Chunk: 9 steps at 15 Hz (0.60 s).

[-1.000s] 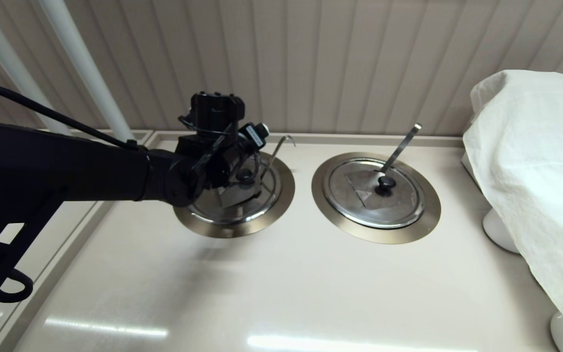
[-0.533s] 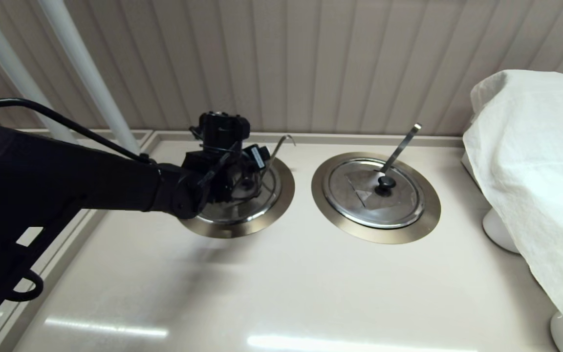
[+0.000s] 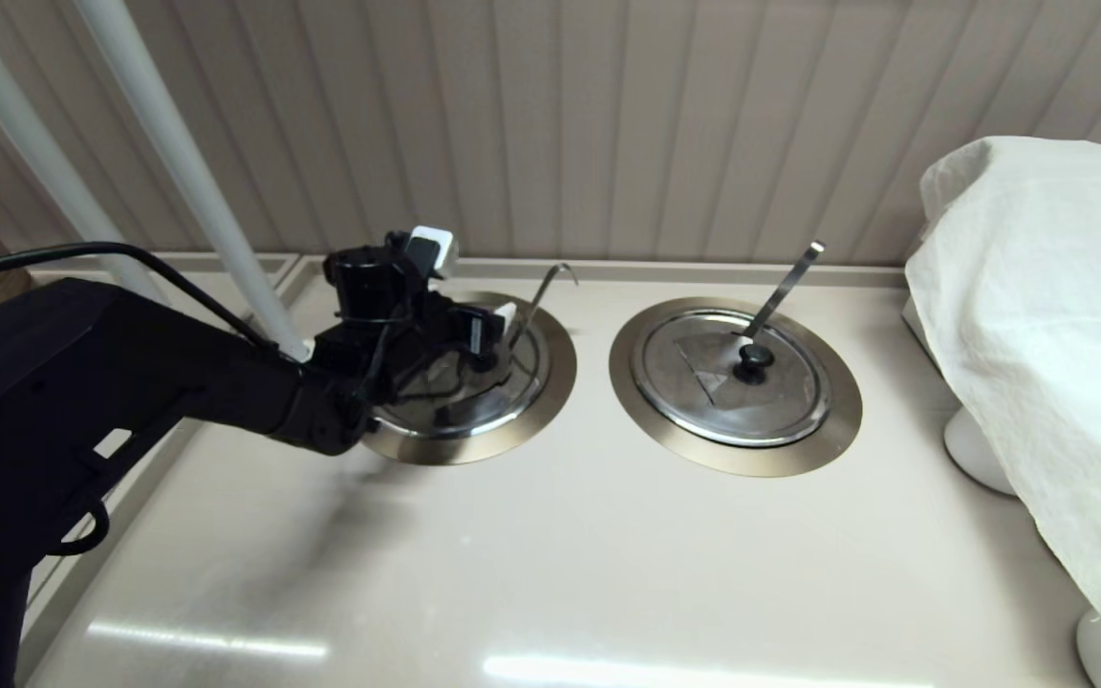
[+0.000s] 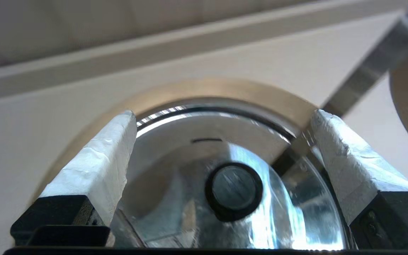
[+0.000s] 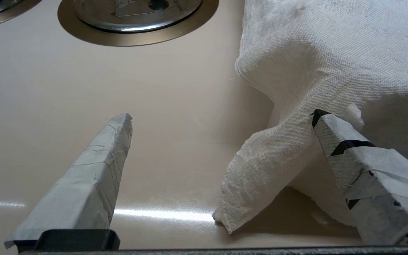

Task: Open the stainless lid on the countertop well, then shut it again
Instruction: Put the spoon in the groove

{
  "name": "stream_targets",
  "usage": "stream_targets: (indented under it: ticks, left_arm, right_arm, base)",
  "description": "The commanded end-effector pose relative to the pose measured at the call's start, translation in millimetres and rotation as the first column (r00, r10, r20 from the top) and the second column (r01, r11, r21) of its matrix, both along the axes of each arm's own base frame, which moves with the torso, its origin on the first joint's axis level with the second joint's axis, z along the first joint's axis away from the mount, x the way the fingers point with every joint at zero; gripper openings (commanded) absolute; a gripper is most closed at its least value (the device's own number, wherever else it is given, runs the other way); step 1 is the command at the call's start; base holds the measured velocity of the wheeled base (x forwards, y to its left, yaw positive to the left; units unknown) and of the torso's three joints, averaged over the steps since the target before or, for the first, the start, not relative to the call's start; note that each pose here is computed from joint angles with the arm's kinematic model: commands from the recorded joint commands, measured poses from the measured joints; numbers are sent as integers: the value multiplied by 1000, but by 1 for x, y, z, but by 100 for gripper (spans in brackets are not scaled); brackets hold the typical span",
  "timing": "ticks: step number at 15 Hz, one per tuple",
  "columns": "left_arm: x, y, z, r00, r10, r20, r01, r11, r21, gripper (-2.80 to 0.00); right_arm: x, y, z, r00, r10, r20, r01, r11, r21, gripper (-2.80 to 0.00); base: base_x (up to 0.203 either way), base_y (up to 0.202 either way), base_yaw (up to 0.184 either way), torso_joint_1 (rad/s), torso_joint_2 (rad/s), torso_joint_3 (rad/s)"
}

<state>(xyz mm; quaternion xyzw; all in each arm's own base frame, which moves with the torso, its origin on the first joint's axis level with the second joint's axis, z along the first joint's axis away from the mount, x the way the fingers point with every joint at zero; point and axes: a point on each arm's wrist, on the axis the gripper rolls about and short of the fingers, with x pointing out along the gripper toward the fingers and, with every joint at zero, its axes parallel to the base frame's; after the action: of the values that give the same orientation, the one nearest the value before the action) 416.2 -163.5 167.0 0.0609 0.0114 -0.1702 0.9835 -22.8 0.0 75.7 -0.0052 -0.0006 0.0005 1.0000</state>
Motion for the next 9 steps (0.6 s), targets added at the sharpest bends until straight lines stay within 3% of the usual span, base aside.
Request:
stream_targets:
  ticks: [1, 5, 9]
  left_arm:
    - [0, 0, -12, 995, -96, -36, 95, 995, -9, 0]
    - [-3, -5, -16, 990, -128, -57, 126, 991, -34, 0]
    - [11, -18, -41, 987, -143, -72, 141, 990, -27, 0]
  right_arm:
    - [0, 0, 0, 1000, 1, -1, -1, 1000, 0, 0]
    - [0, 0, 0, 1000, 1, -1, -1, 1000, 0, 0]
    - [0, 0, 0, 1000, 1, -1, -1, 1000, 0, 0]
  base:
    - [0, 0, 0, 0, 0, 0]
    - [0, 0, 0, 0, 0, 0]
    - [0, 0, 0, 0, 0, 0]
